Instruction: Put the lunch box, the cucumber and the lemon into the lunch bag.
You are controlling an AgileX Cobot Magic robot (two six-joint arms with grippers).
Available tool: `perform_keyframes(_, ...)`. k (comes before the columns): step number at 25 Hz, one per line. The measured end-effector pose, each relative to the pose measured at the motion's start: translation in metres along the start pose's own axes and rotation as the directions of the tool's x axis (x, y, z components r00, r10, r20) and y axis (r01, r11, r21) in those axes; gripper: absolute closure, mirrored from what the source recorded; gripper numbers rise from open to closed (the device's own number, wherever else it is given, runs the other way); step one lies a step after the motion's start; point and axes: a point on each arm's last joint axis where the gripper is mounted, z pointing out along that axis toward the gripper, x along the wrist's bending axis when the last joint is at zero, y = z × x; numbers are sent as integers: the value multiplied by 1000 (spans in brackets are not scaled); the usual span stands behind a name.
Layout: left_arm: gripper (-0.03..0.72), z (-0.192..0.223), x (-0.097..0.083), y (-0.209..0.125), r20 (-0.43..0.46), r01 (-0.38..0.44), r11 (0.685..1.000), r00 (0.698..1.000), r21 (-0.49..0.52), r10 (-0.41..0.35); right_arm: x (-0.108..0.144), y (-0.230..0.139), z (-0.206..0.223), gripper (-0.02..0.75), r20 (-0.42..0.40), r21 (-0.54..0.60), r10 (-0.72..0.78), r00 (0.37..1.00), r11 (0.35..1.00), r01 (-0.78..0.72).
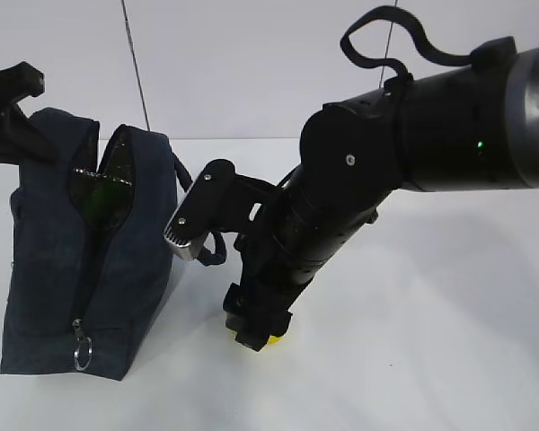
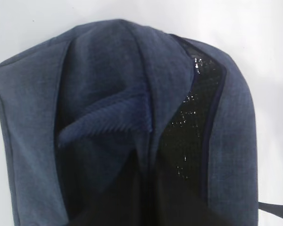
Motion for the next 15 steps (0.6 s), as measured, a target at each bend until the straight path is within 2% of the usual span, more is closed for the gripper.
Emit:
perform_keyframes(9,695,1,1,1,-3,-12,1000,1000,-14,12,-3,-6,38,194,9,26,-19,1000,999,19)
perform_keyframes(15,695,1,1,2,-4,-18,1000,1000,-16,17,-9,-7,43,194,40,13,-30,999,999,30)
